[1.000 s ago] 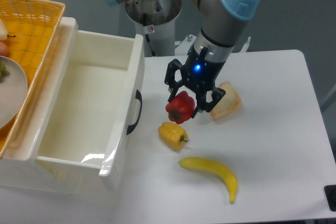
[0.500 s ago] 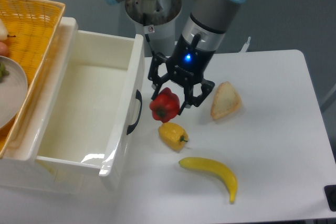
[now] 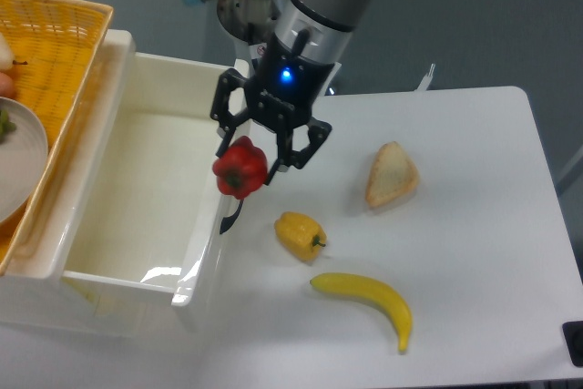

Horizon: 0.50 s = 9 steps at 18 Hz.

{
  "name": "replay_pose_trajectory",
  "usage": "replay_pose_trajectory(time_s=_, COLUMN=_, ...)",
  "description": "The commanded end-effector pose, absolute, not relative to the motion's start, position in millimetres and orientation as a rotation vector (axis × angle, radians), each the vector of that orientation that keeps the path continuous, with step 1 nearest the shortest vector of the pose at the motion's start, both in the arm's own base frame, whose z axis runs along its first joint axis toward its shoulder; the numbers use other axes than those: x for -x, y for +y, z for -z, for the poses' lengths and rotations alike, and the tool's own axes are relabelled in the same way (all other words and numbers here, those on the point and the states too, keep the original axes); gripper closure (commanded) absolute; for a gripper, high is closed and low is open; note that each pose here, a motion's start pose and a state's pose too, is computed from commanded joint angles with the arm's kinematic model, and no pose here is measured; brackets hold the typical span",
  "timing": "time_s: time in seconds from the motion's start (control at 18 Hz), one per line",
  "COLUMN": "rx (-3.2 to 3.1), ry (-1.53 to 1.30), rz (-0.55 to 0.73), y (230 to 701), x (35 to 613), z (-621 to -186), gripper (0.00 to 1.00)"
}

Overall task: Place the red pepper in the upper white drawer
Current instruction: 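Carry the red pepper over the open white drawer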

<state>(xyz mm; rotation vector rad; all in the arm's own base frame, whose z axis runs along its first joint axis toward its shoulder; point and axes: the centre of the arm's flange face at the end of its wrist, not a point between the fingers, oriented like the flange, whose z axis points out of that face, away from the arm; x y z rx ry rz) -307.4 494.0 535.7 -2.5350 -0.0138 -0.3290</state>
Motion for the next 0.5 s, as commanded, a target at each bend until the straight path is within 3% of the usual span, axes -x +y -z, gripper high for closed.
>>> replay_pose_trajectory(time_s=0.5, rx=2.629, ry=0.053, rz=0.419, y=497.9, x=250.3, z=-504.3, gripper=0.6)
